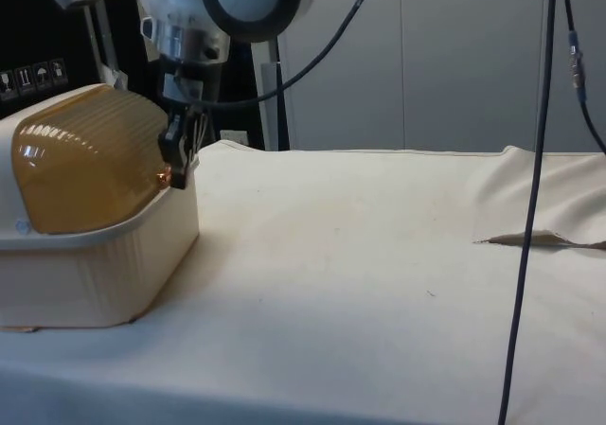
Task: Open the lid, then close it.
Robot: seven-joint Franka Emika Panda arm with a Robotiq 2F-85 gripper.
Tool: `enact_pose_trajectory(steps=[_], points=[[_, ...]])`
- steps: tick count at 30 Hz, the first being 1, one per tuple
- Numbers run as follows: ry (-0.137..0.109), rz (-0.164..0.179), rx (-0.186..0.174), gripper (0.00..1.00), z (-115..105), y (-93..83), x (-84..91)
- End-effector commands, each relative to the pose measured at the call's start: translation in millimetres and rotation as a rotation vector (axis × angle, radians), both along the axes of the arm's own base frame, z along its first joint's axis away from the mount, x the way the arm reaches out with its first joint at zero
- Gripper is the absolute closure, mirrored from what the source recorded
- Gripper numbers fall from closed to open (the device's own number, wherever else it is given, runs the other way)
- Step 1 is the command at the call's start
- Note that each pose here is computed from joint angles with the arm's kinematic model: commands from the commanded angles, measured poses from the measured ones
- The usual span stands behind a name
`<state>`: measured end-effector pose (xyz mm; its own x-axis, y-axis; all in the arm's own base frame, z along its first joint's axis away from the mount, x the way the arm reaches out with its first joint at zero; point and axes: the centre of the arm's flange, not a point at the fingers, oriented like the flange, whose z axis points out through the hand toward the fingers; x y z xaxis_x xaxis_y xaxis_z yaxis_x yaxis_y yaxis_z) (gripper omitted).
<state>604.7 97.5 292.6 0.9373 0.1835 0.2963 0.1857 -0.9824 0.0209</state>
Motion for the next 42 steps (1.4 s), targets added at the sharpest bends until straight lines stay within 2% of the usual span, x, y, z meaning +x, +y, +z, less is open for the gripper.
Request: enact_pose_trajectory(steps=[1,15,21,32,42], points=[[0.004,0.000,0.001,1.00,1.3,1.8,-0.5],[-0.004,0.004,0.002,1.00,-0.4,4.5,7.2],[-0.017,0.005,0.002,1.00,5.1,3.6,8.8],[-0.036,0.006,-0.001,1.00,29.6,2.1,9.5],[-0.071,0.008,0.006,1.00,48.2,3.0,10.9]])
